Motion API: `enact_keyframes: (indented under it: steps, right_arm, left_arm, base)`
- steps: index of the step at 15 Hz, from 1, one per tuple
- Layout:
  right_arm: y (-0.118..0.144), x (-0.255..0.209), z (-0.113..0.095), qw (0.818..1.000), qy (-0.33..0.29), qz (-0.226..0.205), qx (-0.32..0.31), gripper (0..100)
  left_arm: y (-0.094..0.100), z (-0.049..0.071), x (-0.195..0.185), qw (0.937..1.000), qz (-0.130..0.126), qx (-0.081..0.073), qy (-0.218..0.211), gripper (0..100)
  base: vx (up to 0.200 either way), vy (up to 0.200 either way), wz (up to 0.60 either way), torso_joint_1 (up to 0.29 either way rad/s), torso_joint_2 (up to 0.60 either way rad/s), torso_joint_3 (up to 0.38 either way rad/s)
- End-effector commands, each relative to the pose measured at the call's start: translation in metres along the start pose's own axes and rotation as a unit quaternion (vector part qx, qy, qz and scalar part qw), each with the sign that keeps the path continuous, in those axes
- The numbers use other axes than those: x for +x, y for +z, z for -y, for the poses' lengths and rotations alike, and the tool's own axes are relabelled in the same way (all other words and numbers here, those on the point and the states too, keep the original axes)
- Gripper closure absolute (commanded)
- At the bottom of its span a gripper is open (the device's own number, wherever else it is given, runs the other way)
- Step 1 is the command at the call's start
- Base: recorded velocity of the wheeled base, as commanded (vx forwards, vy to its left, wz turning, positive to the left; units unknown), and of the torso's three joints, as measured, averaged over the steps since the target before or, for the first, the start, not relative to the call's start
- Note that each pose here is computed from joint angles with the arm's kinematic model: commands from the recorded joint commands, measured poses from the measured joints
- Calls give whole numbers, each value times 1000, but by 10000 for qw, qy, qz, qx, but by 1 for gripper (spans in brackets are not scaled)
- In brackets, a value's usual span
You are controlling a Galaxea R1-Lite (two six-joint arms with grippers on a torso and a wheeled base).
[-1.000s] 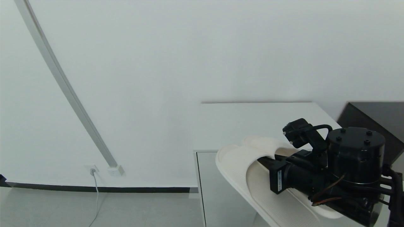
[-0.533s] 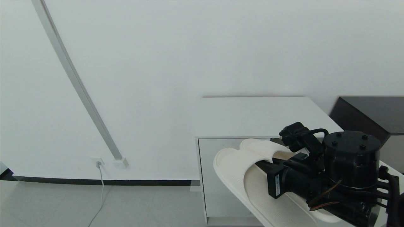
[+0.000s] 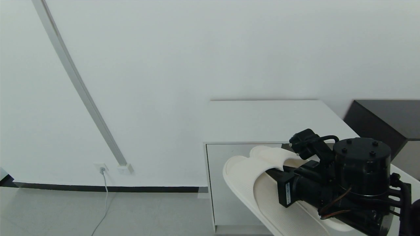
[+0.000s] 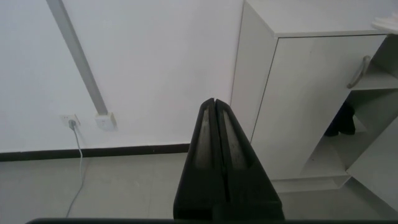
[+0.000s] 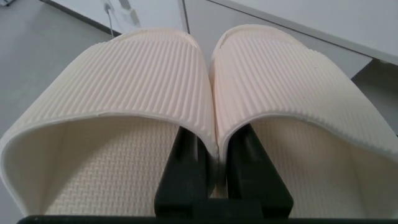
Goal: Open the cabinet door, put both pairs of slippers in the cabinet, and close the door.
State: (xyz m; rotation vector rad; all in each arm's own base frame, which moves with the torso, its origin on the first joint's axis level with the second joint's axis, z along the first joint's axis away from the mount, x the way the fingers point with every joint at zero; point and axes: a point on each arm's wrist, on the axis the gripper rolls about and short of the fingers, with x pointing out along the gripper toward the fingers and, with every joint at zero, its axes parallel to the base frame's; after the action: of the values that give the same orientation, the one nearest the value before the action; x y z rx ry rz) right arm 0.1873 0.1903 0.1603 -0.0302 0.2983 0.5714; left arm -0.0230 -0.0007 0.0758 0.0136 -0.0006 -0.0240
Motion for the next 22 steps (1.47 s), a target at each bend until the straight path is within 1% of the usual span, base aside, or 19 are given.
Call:
enact_keyframes:
  steps: [1,5,19,22]
  right_arm:
    - [-1,-1,0,10000,-2,-15,-3,100]
    - [2,-7,-4,10000,6,82,-13,100]
    - [0,-7,-10,10000,74,51,-29,100]
    - [-1,-6,-9,10000,35,41,-15,100]
  left_arm:
    - [0,0,0,10000,-2,1,-3,100]
    - [0,0,0,10000,-2,-7,-3,100]
    - [0,0,0,10000,-2,-7,-3,100]
    - [0,0,0,10000,-2,-7,-3,100]
  base:
    - [0,-200,0,7,2,2]
    - [0,-200,0,-6,6,4]
    - [0,-200,0,4,2,2]
    - [0,0,0,0,0,0]
